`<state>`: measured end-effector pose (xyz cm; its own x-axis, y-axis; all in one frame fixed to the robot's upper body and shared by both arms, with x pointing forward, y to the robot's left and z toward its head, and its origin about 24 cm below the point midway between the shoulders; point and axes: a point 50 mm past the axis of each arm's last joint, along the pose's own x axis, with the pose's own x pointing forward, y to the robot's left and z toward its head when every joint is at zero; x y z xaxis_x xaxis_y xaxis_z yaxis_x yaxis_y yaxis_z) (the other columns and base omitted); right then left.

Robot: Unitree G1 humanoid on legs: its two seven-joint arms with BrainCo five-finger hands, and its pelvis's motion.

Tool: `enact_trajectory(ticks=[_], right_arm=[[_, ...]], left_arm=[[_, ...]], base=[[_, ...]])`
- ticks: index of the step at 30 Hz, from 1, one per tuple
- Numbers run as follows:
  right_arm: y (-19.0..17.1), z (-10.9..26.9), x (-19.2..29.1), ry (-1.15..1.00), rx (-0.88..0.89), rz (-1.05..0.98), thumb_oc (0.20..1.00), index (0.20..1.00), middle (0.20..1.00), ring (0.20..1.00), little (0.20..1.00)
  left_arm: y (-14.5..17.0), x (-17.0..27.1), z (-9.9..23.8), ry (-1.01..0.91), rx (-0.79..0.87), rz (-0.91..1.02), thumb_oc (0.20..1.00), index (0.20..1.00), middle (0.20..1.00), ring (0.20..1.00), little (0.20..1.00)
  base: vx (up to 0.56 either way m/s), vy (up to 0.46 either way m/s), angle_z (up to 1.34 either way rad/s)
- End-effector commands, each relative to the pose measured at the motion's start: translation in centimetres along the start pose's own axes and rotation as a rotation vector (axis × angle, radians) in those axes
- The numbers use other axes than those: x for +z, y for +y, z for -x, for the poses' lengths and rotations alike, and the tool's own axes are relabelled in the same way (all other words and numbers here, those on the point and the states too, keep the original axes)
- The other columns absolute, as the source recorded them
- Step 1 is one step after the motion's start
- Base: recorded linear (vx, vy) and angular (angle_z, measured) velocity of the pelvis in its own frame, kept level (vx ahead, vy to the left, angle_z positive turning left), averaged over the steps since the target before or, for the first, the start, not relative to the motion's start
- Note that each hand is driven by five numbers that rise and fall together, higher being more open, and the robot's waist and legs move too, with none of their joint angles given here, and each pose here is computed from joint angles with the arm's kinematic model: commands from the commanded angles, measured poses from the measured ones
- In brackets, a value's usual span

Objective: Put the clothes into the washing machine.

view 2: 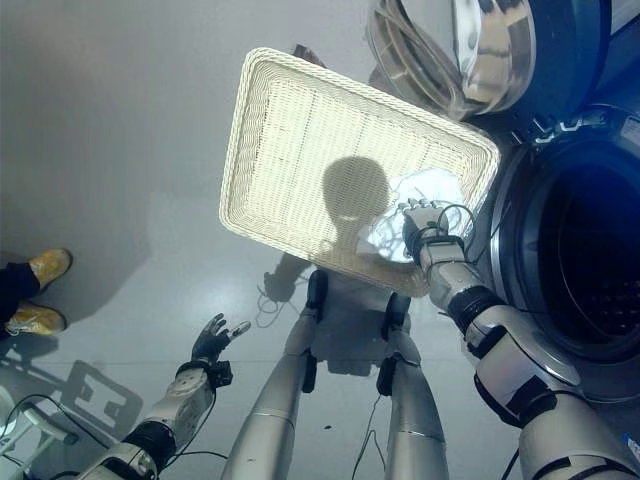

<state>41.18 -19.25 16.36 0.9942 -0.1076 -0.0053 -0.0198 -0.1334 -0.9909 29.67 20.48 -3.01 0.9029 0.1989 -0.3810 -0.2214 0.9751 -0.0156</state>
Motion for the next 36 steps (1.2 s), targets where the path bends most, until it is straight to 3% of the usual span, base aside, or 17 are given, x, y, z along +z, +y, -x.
enact_trajectory(ticks=[1, 6, 7, 8, 9, 14, 19, 22, 23, 24, 25, 26, 28, 30, 31, 33, 36], right_arm=[[6.7, 1.4, -3.4, 0.184, 0.390, 0.157, 1.000, 1.000, 1.000, 1.000, 1.000], [7.8, 2.1, -4.3, 0.262, 0.552, 0.409, 1.000, 1.000, 1.000, 1.000, 1.000], [8.0, 2.3, -4.6, 0.274, 0.589, 0.495, 0.564, 0.564, 0.564, 0.564, 0.564], [8.1, 2.3, -4.7, 0.278, 0.602, 0.527, 0.454, 0.454, 0.454, 0.454, 0.454], [8.4, 2.5, -4.8, 0.283, 0.623, 0.581, 0.200, 0.200, 0.200, 0.200, 0.200], [8.5, 2.4, -5.0, 0.250, 0.558, 0.654, 0.200, 0.200, 0.200, 0.200, 0.200], [7.9, 2.1, -5.1, 0.228, 0.445, 0.565, 0.200, 0.200, 0.200, 0.200, 0.200], [7.6, 1.8, -4.9, 0.191, 0.349, 0.173, 0.200, 0.200, 0.200, 0.200, 0.200], [7.6, 1.8, -4.9, 0.191, 0.349, 0.173, 0.200, 0.200, 0.200, 0.200, 0.200], [6.8, 1.4, -3.4, 0.158, 0.299, -0.602, 0.200, 0.200, 0.200, 0.200, 0.200], [6.2, 1.3, -2.7, 0.139, 0.316, -0.865, 0.200, 0.200, 0.200, 0.200, 0.200], [4.8, 1.3, -0.9, 0.037, 0.336, -1.346, 0.200, 0.200, 0.200, 0.200, 0.200], [4.2, 2.0, 0.4, -0.086, 0.344, -1.782, 0.200, 0.200, 0.200, 0.200, 0.200], [3.7, 2.7, 0.8, -0.209, 0.318, -2.086, 0.200, 0.200, 0.200, 0.200, 0.200], [3.3, 3.6, 1.4, -0.330, 0.267, -2.361, 0.200, 0.200, 0.200, 0.200, 0.200], [3.3, 4.4, 1.6, -0.386, 0.160, -2.644, 0.200, 0.200, 0.200, 0.200, 0.200], [2.2, 5.1, 1.4, -0.478, 0.016, -2.817, 0.200, 0.200, 0.200, 0.200, 0.200]], left_arm=[[-1.6, 0.6, -0.1, -0.031, -0.035, -0.043, 1.000, 1.000, 1.000, 1.000, 1.000], [-3.0, 1.1, -0.2, -0.042, -0.069, -0.030, 1.000, 1.000, 1.000, 1.000, 1.000], [-3.2, 1.1, -0.1, -0.043, -0.075, -0.025, 1.000, 1.000, 1.000, 1.000, 1.000], [-3.3, 1.1, -0.1, -0.042, -0.078, -0.022, 1.000, 1.000, 1.000, 1.000, 1.000], [-3.6, 1.1, -0.2, -0.040, -0.082, -0.015, 1.000, 1.000, 1.000, 1.000, 1.000], [-3.9, 0.9, -0.2, -0.023, -0.087, -0.002, 1.000, 1.000, 1.000, 1.000, 1.000], [-3.7, 0.8, -0.2, -0.009, -0.069, -0.008, 1.000, 1.000, 1.000, 1.000, 1.000], [-2.8, 0.8, -0.2, -0.011, -0.045, -0.032, 1.000, 1.000, 1.000, 1.000, 1.000], [-2.8, 0.8, -0.2, -0.011, -0.045, -0.032, 1.000, 1.000, 1.000, 1.000, 1.000], [-2.0, 1.3, -0.4, -0.005, -0.028, -0.047, 1.000, 1.000, 1.000, 1.000, 1.000], [-1.6, 1.4, -0.4, 0.000, -0.022, -0.049, 1.000, 1.000, 1.000, 1.000, 1.000], [-0.7, 0.6, -0.1, 0.017, -0.001, -0.046, 1.000, 1.000, 1.000, 1.000, 1.000], [0.0, -0.4, 0.4, 0.030, 0.028, -0.037, 1.000, 1.000, 1.000, 1.000, 1.000], [0.3, -1.2, 0.8, 0.036, 0.044, -0.029, 1.000, 1.000, 1.000, 1.000, 1.000], [0.4, -1.9, 1.1, 0.043, 0.060, -0.007, 1.000, 1.000, 1.000, 1.000, 1.000], [-0.1, -2.7, 1.4, 0.047, 0.070, 0.025, 1.000, 1.000, 1.000, 1.000, 1.000], [-0.7, -3.0, 1.6, 0.040, 0.076, 0.050, 1.000, 1.000, 1.000, 1.000, 1.000]], base=[[0.02, -0.073, 0.11], [0.02, -0.052, 0.08], [0.01, -0.023, 0.09], [0.02, -0.026, 0.14], [0.01, -0.012, 0.17], [0.02, -0.010, 0.10], [0.01, -0.044, 0.08], [0.00, -0.126, 0.05], [0.01, -0.107, 0.05], [0.01, -0.075, 0.04], [0.03, -0.070, 0.04], [0.00, 0.000, 0.00], [0.01, 0.004, -0.08], [0.02, 0.028, -0.35], [0.01, 0.049, -0.40], [-0.01, 0.099, -0.41], [-0.03, 0.058, -0.51]])
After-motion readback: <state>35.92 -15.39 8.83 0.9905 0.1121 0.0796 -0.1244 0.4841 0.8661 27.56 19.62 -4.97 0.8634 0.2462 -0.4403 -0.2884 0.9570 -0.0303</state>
